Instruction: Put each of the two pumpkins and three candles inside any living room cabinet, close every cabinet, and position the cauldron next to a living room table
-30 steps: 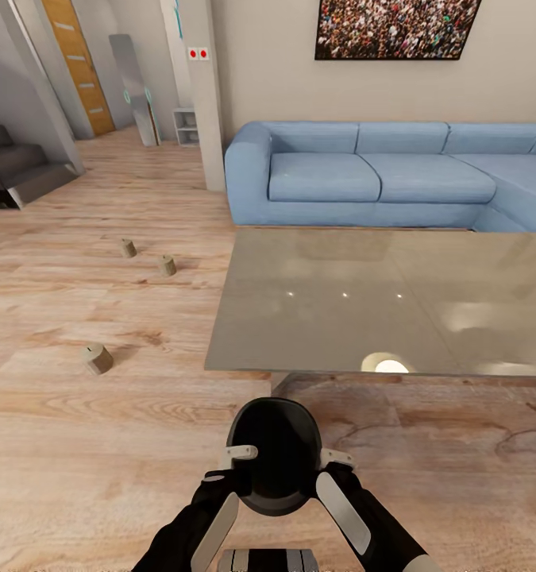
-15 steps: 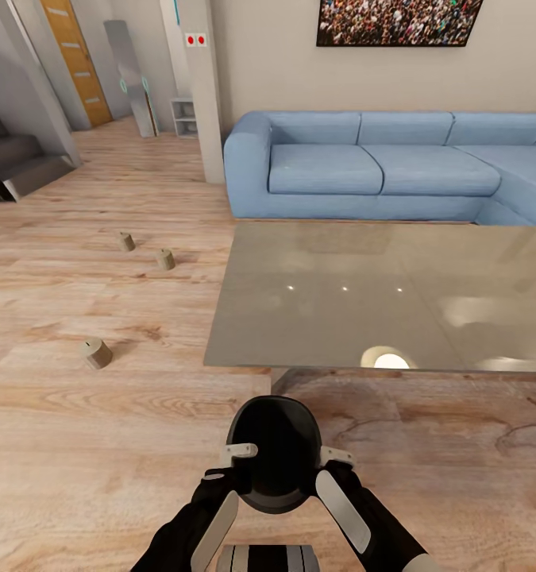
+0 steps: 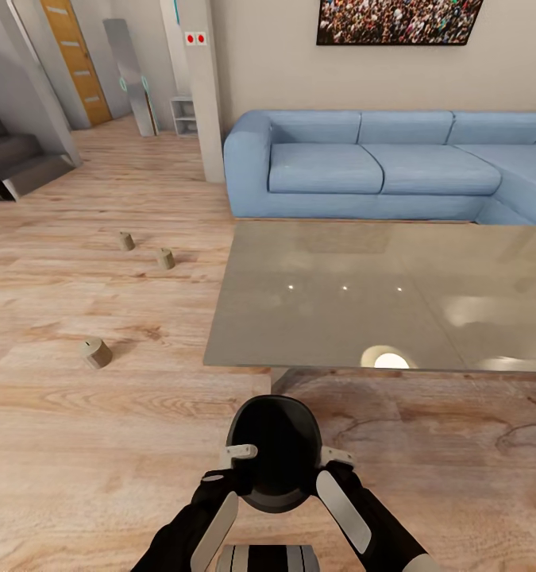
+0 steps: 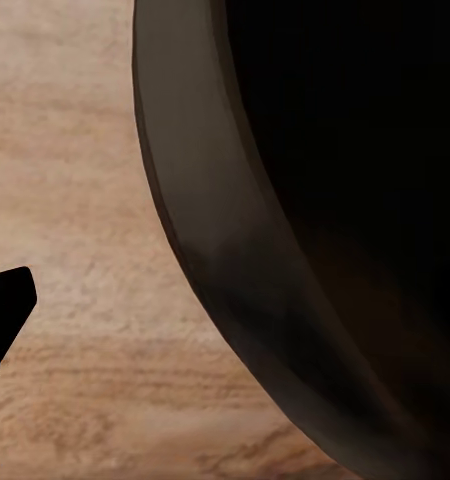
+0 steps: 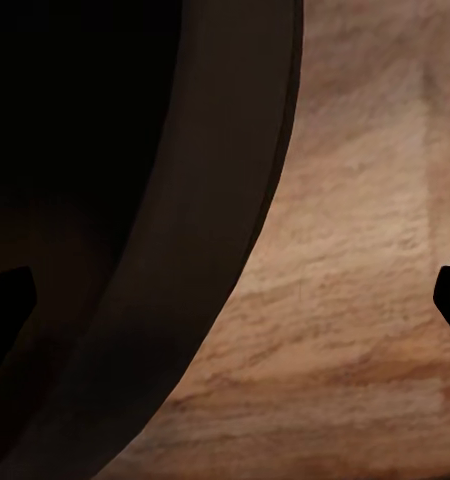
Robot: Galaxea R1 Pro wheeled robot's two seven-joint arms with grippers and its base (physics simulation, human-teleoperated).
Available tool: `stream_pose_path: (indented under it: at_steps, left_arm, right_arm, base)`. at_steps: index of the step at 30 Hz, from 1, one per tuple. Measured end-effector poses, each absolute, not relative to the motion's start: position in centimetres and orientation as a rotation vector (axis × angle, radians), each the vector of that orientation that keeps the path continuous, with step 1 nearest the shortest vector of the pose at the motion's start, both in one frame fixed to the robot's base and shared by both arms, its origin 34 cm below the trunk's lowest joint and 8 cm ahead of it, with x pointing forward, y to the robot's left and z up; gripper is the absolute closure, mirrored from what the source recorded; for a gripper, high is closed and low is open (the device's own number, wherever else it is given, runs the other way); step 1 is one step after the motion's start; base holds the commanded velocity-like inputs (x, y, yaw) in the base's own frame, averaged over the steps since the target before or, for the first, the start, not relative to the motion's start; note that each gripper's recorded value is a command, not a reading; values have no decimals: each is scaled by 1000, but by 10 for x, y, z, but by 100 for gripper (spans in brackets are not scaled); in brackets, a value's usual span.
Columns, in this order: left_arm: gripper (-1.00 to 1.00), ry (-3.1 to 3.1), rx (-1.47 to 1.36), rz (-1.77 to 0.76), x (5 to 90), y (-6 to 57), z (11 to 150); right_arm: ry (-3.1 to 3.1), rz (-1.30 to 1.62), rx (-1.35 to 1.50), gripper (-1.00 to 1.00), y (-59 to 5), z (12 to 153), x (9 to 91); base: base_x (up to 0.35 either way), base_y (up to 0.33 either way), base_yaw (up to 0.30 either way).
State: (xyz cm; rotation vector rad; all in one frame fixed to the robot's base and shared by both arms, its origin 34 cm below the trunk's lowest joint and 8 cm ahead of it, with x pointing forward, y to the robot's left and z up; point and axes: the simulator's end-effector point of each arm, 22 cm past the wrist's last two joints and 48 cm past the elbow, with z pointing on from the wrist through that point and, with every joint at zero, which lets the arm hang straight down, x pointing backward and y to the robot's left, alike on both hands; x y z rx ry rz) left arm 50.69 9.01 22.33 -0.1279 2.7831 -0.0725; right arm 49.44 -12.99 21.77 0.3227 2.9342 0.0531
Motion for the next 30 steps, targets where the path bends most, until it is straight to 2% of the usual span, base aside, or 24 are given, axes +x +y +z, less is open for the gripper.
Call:
stream_pose_path:
  at_steps: [14, 21, 30]
  left_arm:
    - [-100, 2761, -132, -75, 514, 91, 237]
    - [-100, 2789, -267, -223, 512, 71, 252]
    - [-100, 2769, -288, -261, 518, 66, 269]
  right_arm:
    - [2903, 58, 320, -100, -130, 232, 503]
    - [2876, 61, 317, -100, -130, 244, 510]
    - [2841, 66, 311, -100, -130, 261, 519]
  base:
    - [0, 0, 0]
    - [-6, 0, 0]
    - [-139, 0, 0]
